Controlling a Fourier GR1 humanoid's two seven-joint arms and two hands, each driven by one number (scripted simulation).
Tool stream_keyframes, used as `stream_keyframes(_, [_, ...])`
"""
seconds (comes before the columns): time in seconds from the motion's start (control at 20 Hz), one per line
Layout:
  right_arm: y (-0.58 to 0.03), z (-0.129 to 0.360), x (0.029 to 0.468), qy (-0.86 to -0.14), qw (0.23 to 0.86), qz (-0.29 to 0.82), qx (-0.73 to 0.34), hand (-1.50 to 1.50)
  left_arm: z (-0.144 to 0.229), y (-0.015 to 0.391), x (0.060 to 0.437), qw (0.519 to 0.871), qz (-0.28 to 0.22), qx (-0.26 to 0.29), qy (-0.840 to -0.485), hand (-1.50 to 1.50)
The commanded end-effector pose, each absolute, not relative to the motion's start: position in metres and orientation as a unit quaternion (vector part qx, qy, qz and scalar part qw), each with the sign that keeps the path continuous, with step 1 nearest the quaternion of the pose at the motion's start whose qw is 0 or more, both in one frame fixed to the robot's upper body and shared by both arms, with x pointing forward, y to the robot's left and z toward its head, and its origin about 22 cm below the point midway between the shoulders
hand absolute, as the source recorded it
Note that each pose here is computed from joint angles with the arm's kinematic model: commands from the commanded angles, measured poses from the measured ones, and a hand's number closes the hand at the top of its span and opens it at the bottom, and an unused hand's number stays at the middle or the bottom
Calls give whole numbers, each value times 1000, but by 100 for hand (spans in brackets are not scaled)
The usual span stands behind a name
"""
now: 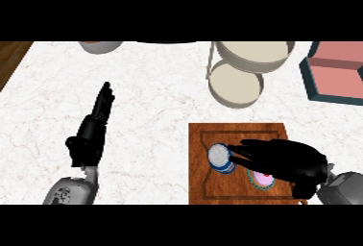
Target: Pick the cupcake from the cutting board and place it in the tiered basket
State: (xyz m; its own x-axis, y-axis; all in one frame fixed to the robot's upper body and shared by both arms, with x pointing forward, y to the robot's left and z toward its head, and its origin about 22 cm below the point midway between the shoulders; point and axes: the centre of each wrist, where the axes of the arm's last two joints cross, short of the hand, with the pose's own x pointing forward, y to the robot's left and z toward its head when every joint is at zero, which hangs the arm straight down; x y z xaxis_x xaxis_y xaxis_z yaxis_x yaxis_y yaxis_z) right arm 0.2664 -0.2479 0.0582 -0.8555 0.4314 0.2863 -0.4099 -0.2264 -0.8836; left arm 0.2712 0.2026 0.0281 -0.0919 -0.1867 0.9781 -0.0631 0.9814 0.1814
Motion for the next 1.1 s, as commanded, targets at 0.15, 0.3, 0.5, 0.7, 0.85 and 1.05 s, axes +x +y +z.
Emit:
stream_keyframes(0.15, [-233, 34, 260, -594, 254, 763, 8, 150, 32, 187, 282, 670, -51, 79, -736, 0])
stream_keyframes(0.3, [-228, 34, 281, -624, 198, 755, -27, 150, 28, 199, 275, 665, -46, 83, -741, 0])
stream_keyframes(0.5, [-215, 22, 267, -598, 267, 750, -96, 150, 25, 192, 275, 666, -45, 90, -739, 0])
stream_keyframes(0.7, [-234, 17, 273, -471, 433, 722, -264, 150, 25, 203, 273, 664, -44, 99, -740, 0])
stream_keyframes(0.85, [-218, 16, 277, -416, 498, 677, -347, 150, 25, 204, 271, 670, -42, 97, -735, 0])
stream_keyframes(1.05, [-149, 33, 281, -385, 543, 608, -432, 150, 23, 201, 272, 670, -40, 95, -735, 0])
